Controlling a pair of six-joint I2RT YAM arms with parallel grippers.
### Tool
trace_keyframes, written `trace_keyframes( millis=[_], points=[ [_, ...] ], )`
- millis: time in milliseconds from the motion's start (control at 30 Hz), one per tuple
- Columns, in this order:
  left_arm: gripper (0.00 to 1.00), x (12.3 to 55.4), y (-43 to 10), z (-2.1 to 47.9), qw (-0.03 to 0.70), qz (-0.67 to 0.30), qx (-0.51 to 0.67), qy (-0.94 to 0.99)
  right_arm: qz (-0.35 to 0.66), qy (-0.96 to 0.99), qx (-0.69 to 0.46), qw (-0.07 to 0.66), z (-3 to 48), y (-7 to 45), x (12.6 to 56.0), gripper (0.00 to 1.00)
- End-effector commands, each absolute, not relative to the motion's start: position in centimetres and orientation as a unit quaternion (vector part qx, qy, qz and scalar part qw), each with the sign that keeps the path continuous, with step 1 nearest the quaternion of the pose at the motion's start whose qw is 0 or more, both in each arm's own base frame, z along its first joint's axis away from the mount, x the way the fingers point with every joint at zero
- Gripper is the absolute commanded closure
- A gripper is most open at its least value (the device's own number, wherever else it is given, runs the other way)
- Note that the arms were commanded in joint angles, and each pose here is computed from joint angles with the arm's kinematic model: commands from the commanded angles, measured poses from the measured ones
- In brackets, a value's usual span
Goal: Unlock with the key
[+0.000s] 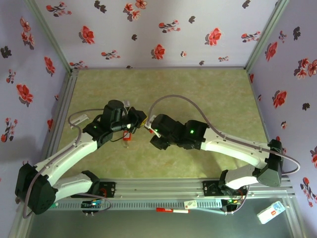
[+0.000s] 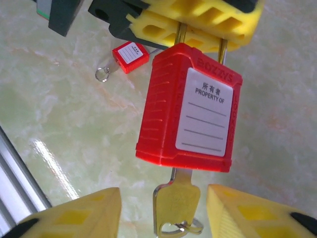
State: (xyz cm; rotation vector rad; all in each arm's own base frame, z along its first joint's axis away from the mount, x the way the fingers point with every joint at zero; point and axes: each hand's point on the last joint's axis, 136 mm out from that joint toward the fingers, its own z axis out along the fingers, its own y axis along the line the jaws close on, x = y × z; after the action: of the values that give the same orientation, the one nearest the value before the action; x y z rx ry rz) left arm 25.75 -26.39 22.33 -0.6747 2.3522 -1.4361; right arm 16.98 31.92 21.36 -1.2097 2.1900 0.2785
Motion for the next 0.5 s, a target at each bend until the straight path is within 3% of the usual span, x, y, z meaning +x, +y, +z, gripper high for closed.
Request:
trace_keyframes(
  millis=[0, 467],
  points=[
    [1.0, 25.84, -26.67, 24.02, 0.155, -0.515, -0.221, 0.813, 0.084, 0.821, -0.467, 0.318, 22.06, 31.77, 17.36, 0.59],
    [1.0, 25.61, -26.74, 24.56, 0.162, -0.529, -0.21, 0.806, 0.076, 0.817, -0.474, 0.319, 21.56, 32.27, 17.72, 0.82]
  ],
)
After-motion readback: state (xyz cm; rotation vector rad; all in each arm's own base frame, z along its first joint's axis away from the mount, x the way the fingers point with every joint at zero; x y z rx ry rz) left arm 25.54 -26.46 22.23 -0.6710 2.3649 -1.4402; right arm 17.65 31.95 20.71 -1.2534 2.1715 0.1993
